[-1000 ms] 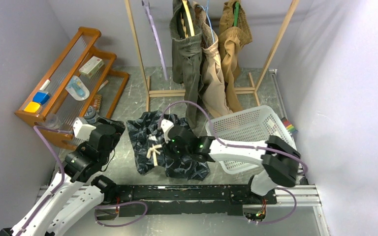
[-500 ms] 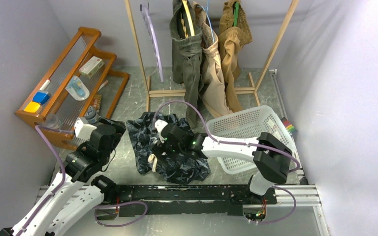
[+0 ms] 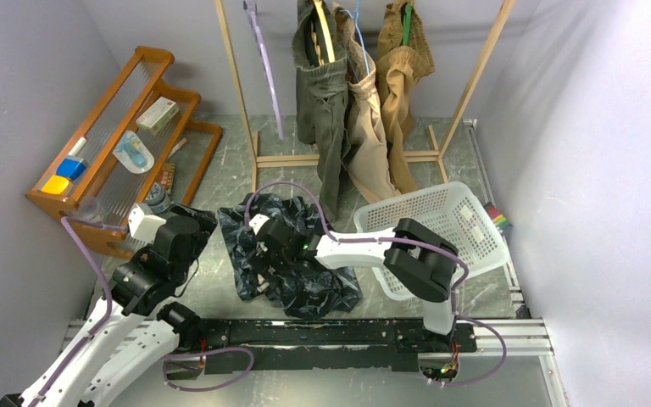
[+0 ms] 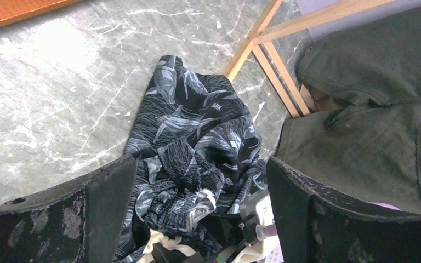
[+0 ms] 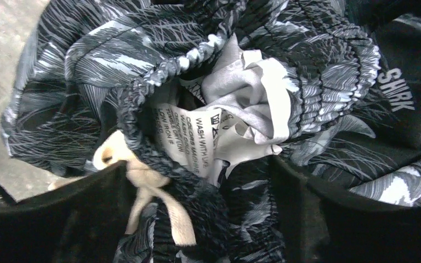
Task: Remove the shorts from the hanger
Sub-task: Pick up the shorts at the center of the board, then place the shorts in the basket.
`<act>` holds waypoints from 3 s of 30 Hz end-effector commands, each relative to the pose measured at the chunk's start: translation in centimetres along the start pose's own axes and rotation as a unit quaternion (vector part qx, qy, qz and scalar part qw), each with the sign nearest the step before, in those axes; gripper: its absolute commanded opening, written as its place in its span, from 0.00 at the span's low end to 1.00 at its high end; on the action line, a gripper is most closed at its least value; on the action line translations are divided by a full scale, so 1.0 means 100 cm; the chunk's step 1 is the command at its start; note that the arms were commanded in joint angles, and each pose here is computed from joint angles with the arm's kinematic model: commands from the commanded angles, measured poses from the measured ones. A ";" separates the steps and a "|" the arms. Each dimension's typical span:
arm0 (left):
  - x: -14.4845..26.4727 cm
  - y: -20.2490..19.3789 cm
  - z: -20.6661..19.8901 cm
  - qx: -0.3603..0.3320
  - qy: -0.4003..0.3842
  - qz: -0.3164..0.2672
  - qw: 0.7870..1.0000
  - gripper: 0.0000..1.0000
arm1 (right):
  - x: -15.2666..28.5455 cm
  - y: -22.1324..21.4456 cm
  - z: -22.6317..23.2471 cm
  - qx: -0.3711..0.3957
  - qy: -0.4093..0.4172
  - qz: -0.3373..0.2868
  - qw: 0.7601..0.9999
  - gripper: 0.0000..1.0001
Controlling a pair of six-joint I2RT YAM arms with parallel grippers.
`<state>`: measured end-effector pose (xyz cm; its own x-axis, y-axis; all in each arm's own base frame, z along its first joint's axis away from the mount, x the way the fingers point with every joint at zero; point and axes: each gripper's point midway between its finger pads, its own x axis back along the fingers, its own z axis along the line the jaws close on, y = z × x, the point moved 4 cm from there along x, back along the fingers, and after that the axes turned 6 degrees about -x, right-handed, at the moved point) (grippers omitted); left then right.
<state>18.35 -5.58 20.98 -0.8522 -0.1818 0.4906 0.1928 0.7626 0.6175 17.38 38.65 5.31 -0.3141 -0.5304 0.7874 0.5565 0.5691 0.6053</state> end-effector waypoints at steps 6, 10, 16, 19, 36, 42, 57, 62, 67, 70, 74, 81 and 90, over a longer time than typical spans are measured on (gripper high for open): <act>0.003 0.004 -0.003 0.006 -0.017 -0.009 1.000 0.92 | 0.013 -0.026 -0.016 -0.040 -0.049 0.017 0.998 0.27; 0.001 0.002 -0.005 -0.001 -0.012 -0.003 1.000 0.91 | 0.065 0.022 -0.004 -0.059 -0.005 -0.089 0.994 0.05; -0.002 -0.003 -0.009 -0.004 -0.018 0.007 1.000 0.92 | 0.148 0.074 -0.007 -0.077 -0.006 -0.219 0.973 0.00; -0.002 -0.004 -0.010 -0.003 -0.020 0.010 1.000 0.92 | 0.185 0.088 -0.014 -0.083 -0.016 -0.264 0.961 0.00; -0.006 -0.007 -0.018 -0.014 -0.030 0.016 0.999 0.91 | 0.369 0.127 -0.085 -0.095 -0.237 -0.400 0.880 0.00; -0.008 -0.010 -0.022 -0.016 -0.036 0.019 0.999 0.92 | 0.398 0.120 -0.116 -0.122 -0.365 -0.398 0.833 0.00; -0.015 -0.016 -0.031 -0.028 -0.041 0.028 0.998 0.92 | 0.460 0.101 -0.184 -0.203 -0.513 -0.404 0.729 0.00; -0.018 -0.020 -0.032 -0.030 -0.044 0.034 0.998 0.92 | 0.474 0.092 -0.189 -0.207 -0.560 -0.392 0.700 0.00; -0.018 -0.020 -0.031 -0.032 -0.040 0.035 0.998 0.92 | 0.489 0.072 -0.194 -0.229 -0.599 -0.381 0.666 0.00; -0.019 -0.021 -0.030 -0.030 -0.042 0.035 0.998 0.91 | 0.481 0.063 -0.195 -0.239 -0.591 -0.383 0.668 0.00; -0.019 -0.023 -0.032 -0.028 -0.047 0.040 0.998 0.92 | 0.446 0.057 -0.208 -0.237 -0.602 -0.341 0.682 0.00; -0.016 -0.022 -0.034 -0.038 -0.049 0.048 0.997 0.92 | 0.395 0.024 -0.282 -0.341 -0.594 -0.273 0.675 0.00; -0.015 -0.020 -0.033 -0.041 -0.056 0.040 0.997 0.92 | 0.397 -0.024 -0.332 -0.440 -0.612 -0.268 0.599 0.00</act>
<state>20.66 -8.78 20.36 -0.8644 -0.0582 0.4995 0.3085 0.7231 0.6180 29.23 -4.93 31.62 -0.6491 0.6958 0.3075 0.2357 -0.2004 0.9509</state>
